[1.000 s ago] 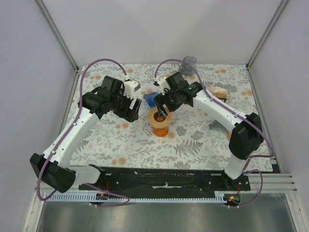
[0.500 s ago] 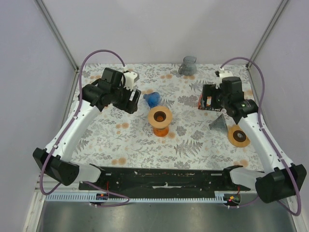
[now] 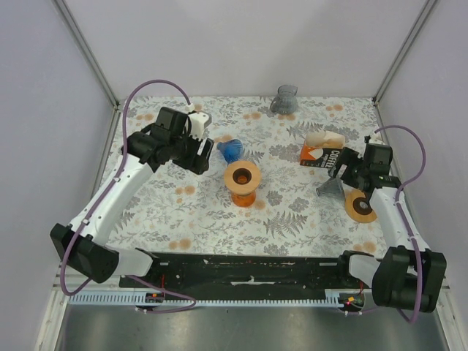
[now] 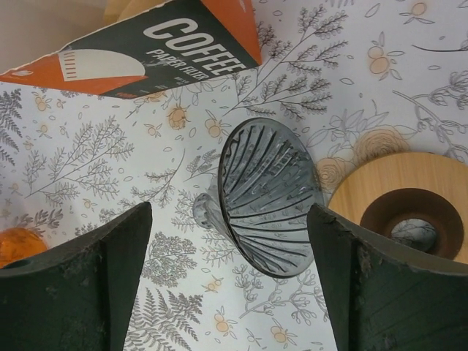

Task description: Place the coffee filter in the dripper

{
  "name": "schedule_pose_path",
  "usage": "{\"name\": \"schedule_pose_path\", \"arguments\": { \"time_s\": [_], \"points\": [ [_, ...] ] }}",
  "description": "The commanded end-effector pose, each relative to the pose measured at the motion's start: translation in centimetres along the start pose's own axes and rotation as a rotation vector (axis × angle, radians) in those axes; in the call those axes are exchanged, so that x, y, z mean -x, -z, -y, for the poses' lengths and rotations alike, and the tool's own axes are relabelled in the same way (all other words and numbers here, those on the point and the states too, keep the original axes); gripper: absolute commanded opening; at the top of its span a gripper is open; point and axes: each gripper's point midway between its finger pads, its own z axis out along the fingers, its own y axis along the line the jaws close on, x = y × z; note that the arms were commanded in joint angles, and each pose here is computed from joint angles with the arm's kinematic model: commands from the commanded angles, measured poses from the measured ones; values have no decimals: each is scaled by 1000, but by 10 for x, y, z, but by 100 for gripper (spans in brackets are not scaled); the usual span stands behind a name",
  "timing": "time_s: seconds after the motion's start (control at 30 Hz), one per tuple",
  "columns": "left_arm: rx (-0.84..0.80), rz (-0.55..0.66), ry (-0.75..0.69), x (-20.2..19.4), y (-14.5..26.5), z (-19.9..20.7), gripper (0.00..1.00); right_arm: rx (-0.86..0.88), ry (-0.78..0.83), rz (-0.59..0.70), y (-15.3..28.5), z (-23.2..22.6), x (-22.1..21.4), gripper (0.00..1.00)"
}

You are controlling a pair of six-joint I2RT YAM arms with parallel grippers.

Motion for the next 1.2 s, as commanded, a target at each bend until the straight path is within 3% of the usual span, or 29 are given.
{"name": "schedule_pose_path", "arguments": {
  "time_s": [0.0, 0.13, 0.4, 0.6, 0.73, 0.9, 1.03, 1.17],
  "points": [
    [7, 78, 11, 12, 5, -1, 81, 94, -19, 37, -10, -16, 10, 93],
    [0, 80, -1, 19, -18, -3, 80, 88, -12, 33, -14, -14, 9, 93],
    [0, 61, -13, 62, -108, -13, 79, 86, 0, 44, -9, -14, 11, 93],
    [63, 35, -114, 77, -164, -12, 86, 70, 10, 62, -3, -12, 16, 93],
    [206, -6, -232, 75, -190, -21, 87, 68, 14, 58, 0, -12, 17, 94],
    [455, -45, -304, 75, -212, -59, 83, 82, 23, 70, 6, -16, 21, 94],
    [488, -117, -350, 62, -231, -67, 71, 95, 34, 76, 11, -18, 24, 94],
    [508, -147, -367, 55, -239, -73, 46, 107, 38, 85, 16, -22, 27, 94]
  ]
}}
